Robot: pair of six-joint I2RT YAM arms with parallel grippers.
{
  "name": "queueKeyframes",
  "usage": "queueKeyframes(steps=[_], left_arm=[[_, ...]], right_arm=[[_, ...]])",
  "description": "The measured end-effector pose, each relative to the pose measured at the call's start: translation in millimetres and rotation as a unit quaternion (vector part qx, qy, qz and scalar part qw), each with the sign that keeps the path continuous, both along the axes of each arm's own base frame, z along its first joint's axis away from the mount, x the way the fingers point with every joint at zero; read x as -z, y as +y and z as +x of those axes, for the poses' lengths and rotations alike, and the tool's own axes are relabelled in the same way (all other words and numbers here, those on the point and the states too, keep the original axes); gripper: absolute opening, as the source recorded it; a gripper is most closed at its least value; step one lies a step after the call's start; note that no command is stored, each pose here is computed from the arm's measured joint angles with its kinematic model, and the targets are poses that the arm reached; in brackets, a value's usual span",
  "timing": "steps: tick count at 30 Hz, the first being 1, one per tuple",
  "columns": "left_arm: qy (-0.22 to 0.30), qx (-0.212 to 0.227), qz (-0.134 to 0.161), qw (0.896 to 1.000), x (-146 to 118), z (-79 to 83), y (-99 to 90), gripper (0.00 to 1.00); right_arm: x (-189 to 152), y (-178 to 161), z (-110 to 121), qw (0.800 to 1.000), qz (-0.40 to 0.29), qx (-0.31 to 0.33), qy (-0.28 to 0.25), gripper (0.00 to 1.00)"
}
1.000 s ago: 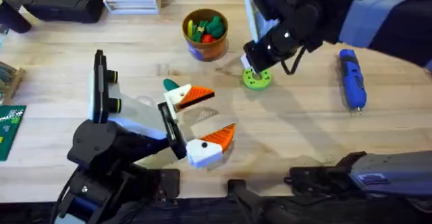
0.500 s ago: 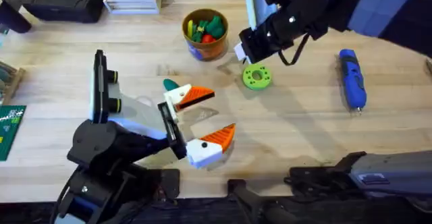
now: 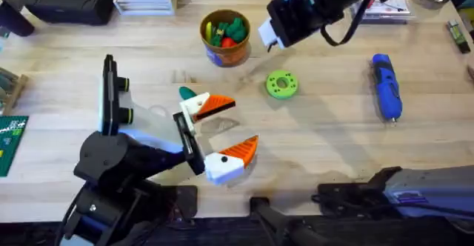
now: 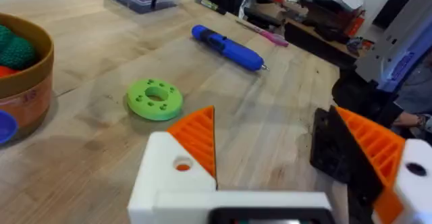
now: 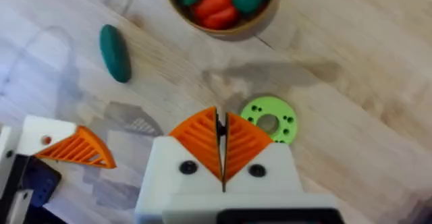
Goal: Pick up the gripper from the table and insert it into the empty holder that is missing its gripper. Then pick up a screw, insert it into the mounting hole, and use the screwdriver to tighten it. Finally, clean up the table by picking up the vegetable and placing it into the bucket.
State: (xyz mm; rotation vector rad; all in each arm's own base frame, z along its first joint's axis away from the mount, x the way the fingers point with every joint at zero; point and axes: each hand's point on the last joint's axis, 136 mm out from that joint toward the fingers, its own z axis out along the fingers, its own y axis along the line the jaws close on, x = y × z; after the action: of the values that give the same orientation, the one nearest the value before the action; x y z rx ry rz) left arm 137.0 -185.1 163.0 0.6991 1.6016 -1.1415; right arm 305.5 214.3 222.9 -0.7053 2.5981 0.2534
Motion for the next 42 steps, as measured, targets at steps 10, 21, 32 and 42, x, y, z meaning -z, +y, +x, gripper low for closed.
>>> queueKeyframes(steps=[10,21,32,42], left_arm=[[0.000,0.000,0.000,1.000,0,0.0,0.0,0.986],[0.000,0.000,0.000,1.000,0,0.1,0.0,0.986],[-0.010,0.000,0.004,1.000,0,0.1,0.0,0.986],[-0.037,0.002,0.016,0.999,0,-0.1,0.0,0.986]], right_arm=[[-19,53,-33,0.991,0.017,-0.132,-0.026,0.005],[-19,83,-68,0.979,0.029,-0.199,-0.014,0.005],[-20,95,-85,0.974,0.038,-0.225,-0.006,0.005],[-20,98,-89,0.971,0.049,-0.232,0.002,0.005]])
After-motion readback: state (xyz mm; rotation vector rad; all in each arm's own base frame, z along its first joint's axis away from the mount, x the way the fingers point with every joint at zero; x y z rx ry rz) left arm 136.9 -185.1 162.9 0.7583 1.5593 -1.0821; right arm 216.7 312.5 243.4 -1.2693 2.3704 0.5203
